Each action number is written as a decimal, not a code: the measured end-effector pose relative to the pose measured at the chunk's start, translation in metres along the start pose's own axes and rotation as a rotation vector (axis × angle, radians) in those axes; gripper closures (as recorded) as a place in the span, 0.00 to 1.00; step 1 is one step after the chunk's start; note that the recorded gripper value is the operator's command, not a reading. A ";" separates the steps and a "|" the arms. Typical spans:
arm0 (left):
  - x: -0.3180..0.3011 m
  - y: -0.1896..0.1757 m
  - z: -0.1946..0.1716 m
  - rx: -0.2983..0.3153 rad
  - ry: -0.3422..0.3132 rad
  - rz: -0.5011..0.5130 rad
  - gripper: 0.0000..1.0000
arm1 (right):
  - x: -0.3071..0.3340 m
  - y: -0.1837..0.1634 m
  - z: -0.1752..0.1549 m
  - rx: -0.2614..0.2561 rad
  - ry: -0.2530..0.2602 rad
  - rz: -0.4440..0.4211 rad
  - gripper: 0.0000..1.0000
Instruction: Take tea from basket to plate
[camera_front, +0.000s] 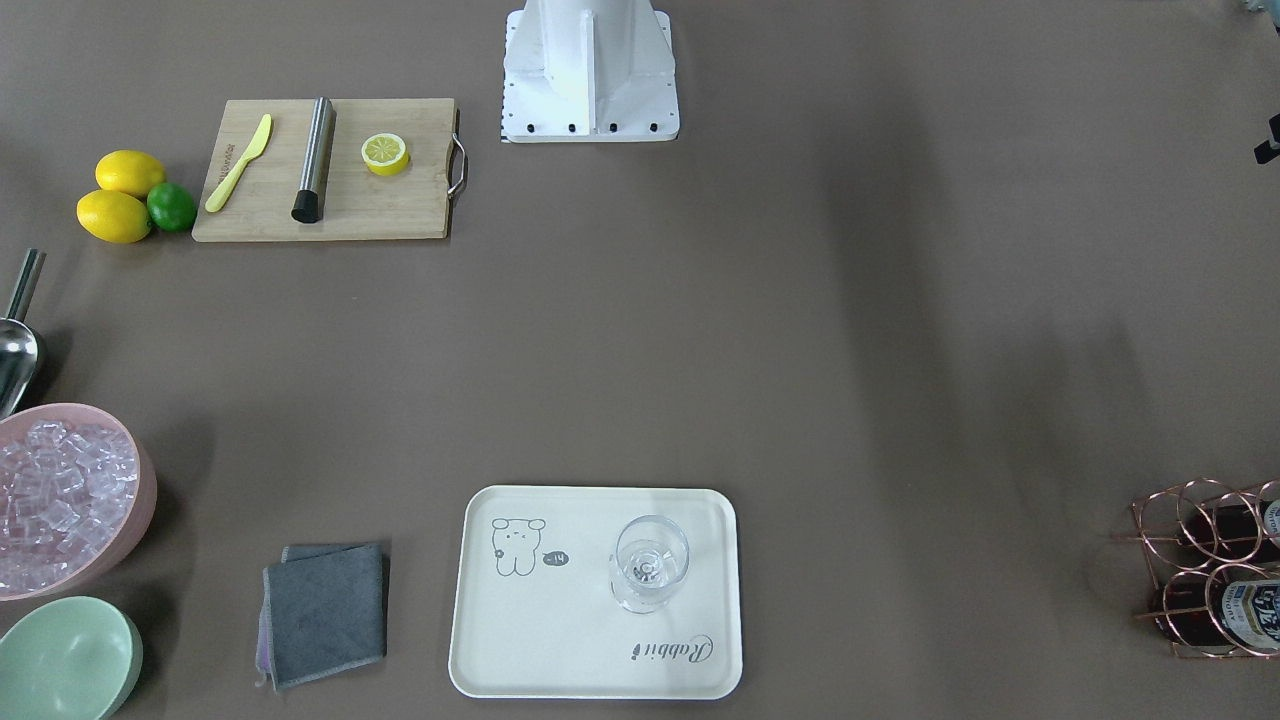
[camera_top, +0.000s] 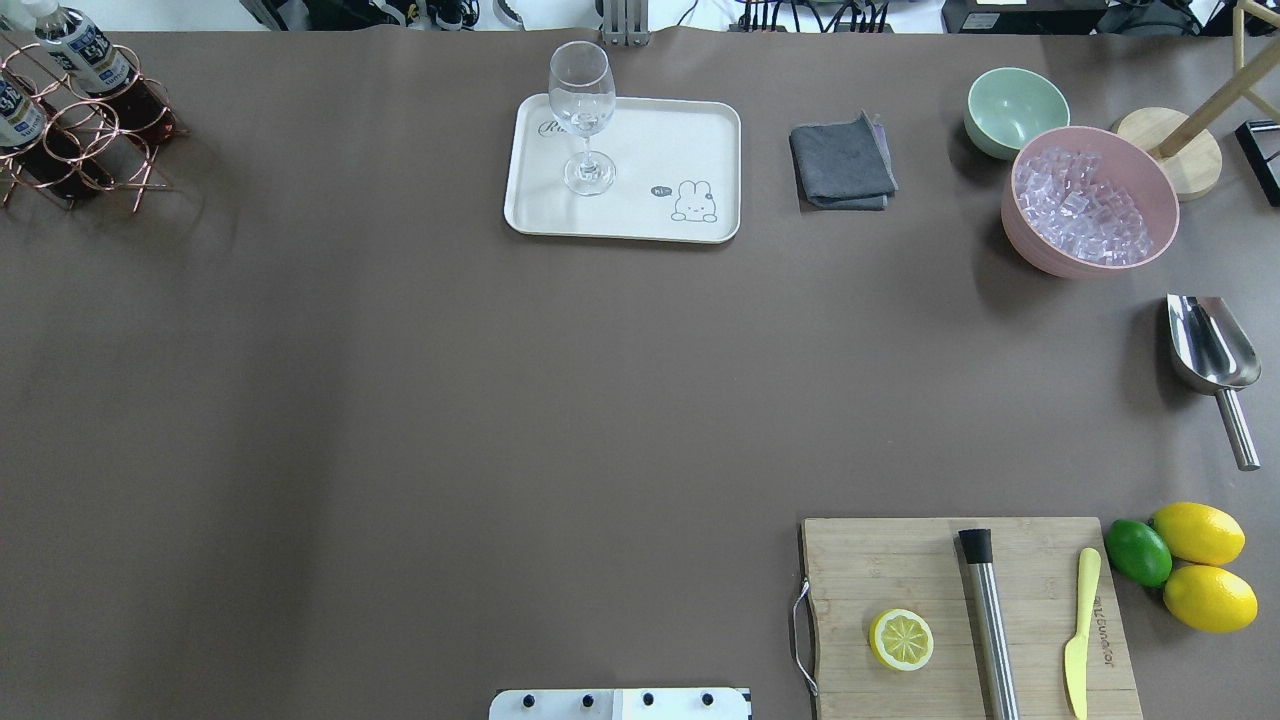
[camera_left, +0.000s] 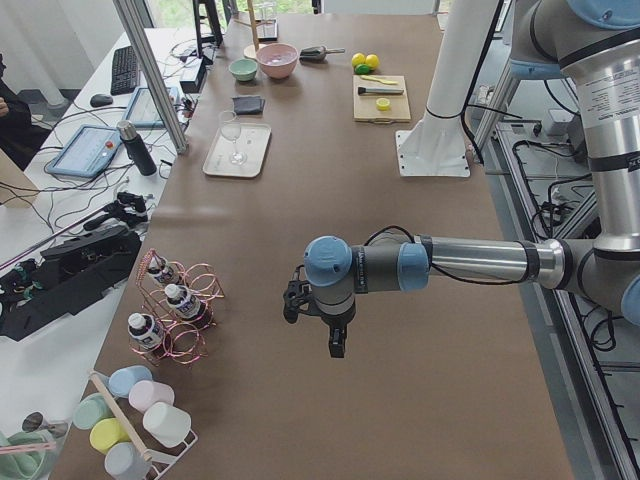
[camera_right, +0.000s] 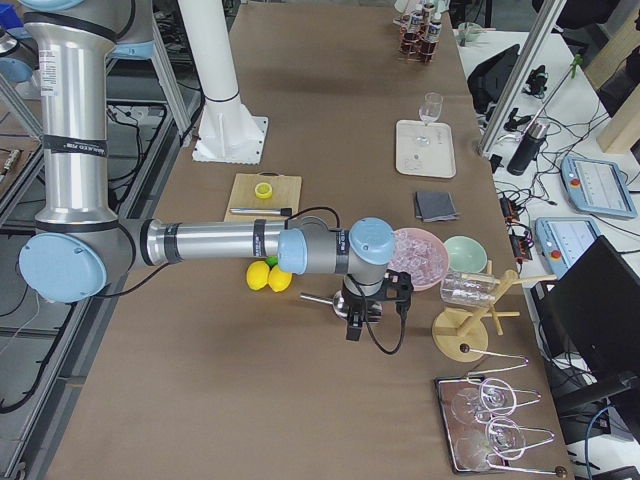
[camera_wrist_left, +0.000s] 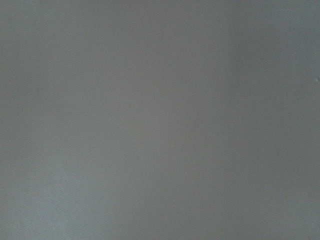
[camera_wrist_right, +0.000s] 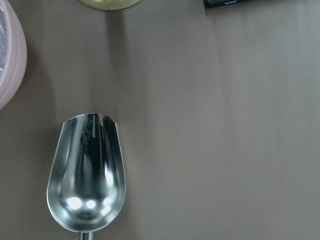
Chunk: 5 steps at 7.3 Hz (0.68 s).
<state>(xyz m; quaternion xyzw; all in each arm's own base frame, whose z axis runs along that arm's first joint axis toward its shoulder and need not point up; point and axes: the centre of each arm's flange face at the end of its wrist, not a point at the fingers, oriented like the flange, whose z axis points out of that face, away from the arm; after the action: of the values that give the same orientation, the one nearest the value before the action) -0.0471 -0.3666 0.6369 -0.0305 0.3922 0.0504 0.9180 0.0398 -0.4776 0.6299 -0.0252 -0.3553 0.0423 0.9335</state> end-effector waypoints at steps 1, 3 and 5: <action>0.000 0.000 -0.001 0.001 0.000 0.001 0.02 | 0.000 0.000 0.000 0.000 -0.001 -0.001 0.00; 0.000 -0.001 -0.002 0.006 0.002 0.000 0.02 | 0.001 0.001 0.001 -0.004 -0.009 0.002 0.00; -0.002 -0.002 -0.003 0.010 -0.001 -0.003 0.02 | 0.001 0.001 0.001 -0.004 -0.009 0.003 0.00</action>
<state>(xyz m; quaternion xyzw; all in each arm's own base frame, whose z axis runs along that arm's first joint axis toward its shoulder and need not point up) -0.0504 -0.3691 0.6361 -0.0265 0.3918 0.0473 0.9185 0.0399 -0.4764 0.6314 -0.0272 -0.3594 0.0432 0.9318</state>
